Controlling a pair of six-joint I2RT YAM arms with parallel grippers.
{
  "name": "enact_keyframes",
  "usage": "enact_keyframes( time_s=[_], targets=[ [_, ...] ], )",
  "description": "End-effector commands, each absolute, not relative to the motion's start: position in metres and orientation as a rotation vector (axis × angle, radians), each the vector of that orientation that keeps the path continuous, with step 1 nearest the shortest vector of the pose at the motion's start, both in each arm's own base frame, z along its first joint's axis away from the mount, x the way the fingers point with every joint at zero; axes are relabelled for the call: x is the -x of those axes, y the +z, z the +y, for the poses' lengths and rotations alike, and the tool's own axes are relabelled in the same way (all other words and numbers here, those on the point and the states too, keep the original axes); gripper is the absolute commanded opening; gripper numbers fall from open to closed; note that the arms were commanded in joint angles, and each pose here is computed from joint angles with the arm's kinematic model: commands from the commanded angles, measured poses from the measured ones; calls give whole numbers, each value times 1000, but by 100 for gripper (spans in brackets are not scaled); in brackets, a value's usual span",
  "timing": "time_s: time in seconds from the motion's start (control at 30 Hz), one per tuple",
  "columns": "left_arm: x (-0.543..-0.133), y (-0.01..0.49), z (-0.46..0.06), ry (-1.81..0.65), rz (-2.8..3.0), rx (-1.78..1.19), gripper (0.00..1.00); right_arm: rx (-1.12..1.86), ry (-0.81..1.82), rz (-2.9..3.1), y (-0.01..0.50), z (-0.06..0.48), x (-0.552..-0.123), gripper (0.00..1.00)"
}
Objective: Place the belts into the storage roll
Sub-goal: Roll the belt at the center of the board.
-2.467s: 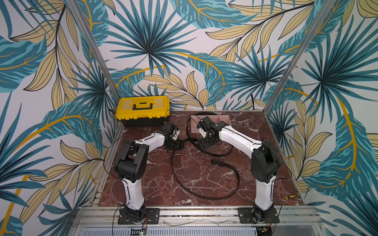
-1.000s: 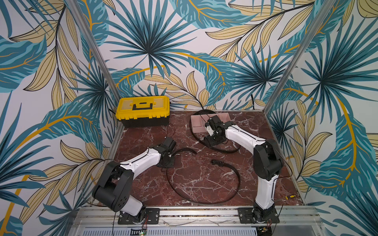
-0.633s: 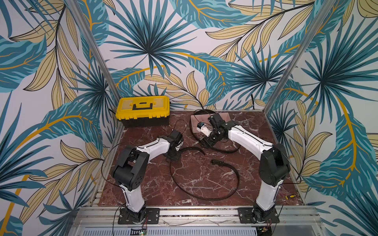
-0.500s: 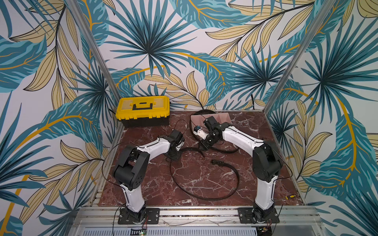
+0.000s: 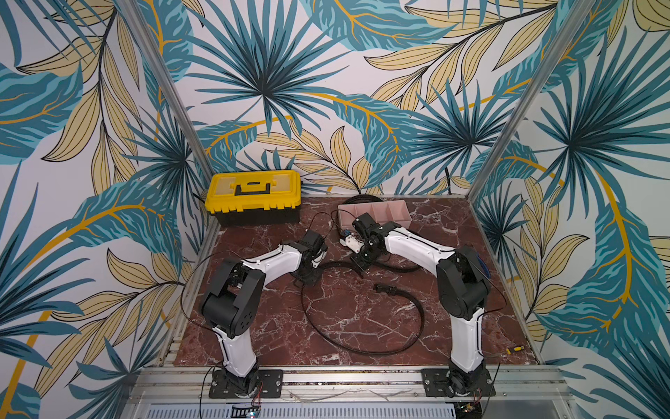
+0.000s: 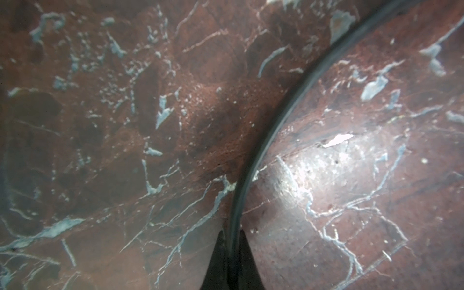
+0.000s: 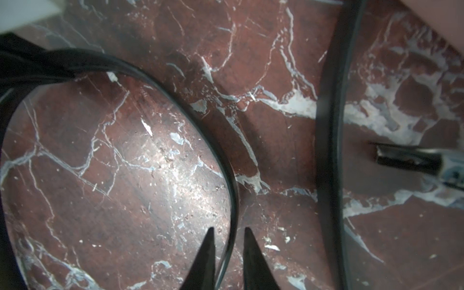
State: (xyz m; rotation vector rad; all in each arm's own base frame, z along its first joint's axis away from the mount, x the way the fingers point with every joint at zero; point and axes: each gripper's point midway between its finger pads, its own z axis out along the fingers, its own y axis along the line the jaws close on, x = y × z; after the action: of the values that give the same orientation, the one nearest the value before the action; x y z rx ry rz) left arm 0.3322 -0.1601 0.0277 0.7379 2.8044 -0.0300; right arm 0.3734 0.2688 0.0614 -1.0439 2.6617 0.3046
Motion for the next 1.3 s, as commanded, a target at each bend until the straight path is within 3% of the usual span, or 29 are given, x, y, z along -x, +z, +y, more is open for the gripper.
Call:
enact_keyframes(
  time_s=[0.0,0.17,0.3,0.47,0.6,0.67,0.73,0.83,1.13,1.2,1.27],
  targets=[
    [-339,40,-163,-41,2761,-683,0,986,291,2773,37,262,-362,19],
    [-339,43,-164,-68,2742,-633,1,937,329,2787,34,265,-358,20],
    [-338,40,-164,-75,2745,-625,1,914,354,2816,30,266,-353,28],
    [-339,41,-165,-79,2743,-620,1,867,348,2817,27,265,-354,26],
    [-339,45,-167,-95,2733,-612,2,810,336,2840,20,264,-356,19],
    [-338,46,-169,-111,2733,-600,5,782,350,2838,21,266,-358,10],
    [-338,50,-169,-121,2732,-568,14,743,360,2822,26,269,-363,0],
    [-338,60,-170,-157,2725,-471,30,565,347,2818,39,270,-378,0],
    [-339,131,-154,-252,2572,0,81,-498,549,2847,51,290,-402,0],
    [-337,146,-150,-291,2534,118,81,-665,535,2825,56,288,-403,0],
    [-332,161,-169,-459,2498,109,75,-824,556,2817,57,292,-401,0]
  ],
)
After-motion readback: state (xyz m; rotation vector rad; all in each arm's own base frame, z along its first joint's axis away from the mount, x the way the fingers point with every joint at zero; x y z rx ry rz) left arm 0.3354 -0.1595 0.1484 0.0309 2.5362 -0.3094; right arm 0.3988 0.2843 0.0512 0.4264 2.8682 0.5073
